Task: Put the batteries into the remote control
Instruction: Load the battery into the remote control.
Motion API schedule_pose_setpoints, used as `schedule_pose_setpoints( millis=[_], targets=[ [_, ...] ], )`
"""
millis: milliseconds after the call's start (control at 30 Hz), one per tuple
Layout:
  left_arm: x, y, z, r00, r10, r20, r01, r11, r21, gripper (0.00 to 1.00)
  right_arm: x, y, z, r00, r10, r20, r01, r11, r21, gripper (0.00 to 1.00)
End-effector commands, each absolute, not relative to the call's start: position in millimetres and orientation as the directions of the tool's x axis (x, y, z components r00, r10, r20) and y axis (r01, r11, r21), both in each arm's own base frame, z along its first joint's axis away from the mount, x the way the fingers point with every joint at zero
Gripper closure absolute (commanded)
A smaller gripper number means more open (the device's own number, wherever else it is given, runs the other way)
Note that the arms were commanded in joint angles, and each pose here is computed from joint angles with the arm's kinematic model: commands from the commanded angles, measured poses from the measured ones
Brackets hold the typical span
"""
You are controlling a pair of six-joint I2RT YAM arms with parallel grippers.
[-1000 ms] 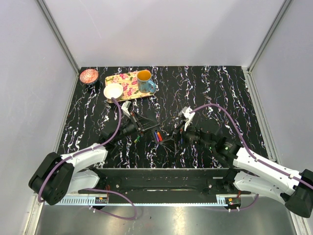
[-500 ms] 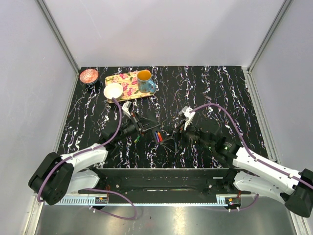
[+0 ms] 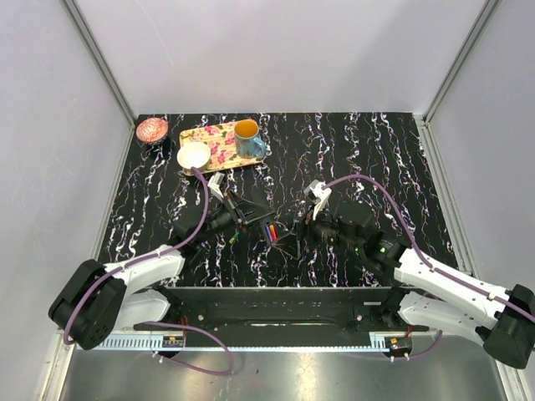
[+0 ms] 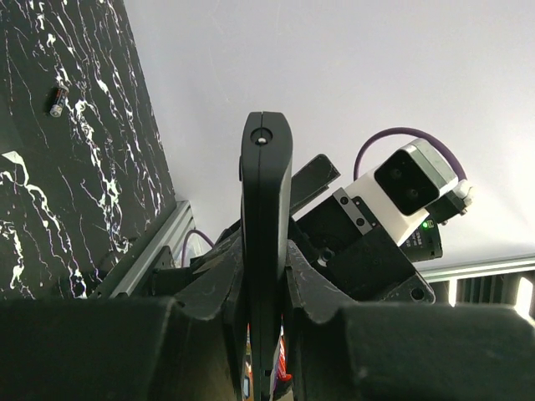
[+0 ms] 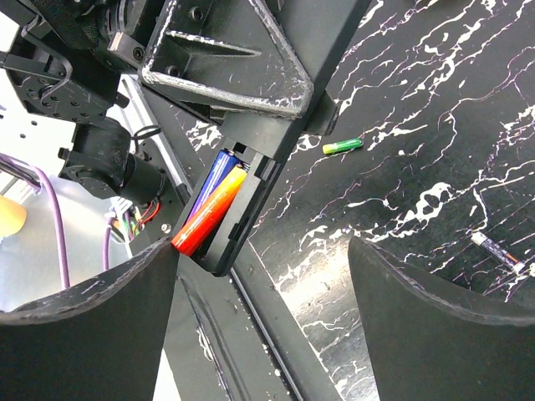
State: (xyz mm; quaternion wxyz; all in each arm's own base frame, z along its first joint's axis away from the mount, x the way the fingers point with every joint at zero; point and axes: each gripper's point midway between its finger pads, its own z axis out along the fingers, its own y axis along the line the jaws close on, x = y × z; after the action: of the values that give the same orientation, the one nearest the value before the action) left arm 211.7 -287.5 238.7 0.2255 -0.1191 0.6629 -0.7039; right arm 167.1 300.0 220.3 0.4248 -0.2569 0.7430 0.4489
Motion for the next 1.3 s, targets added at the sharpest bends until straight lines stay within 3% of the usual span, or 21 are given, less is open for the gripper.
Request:
schedule_pose_setpoints(
  millis=[0, 1267],
  targets=[
    [197.5, -290.6, 267.9, -0.878, -0.446, -0.173, 0.237, -0.092, -0.967, 1.00, 185.5, 302.4, 244.9, -0.476, 0.073, -0.876, -0.753, 0.480, 0.450, 0.16],
    [178.5, -298.2, 289.0, -0.903, -0.394, -0.171, 0.260, -0.184, -0.948, 1.00, 206.4, 303.9, 238.4, -0.580, 0.133, -0.804, -0.692, 0.441, 0.572, 0.21]
  ],
)
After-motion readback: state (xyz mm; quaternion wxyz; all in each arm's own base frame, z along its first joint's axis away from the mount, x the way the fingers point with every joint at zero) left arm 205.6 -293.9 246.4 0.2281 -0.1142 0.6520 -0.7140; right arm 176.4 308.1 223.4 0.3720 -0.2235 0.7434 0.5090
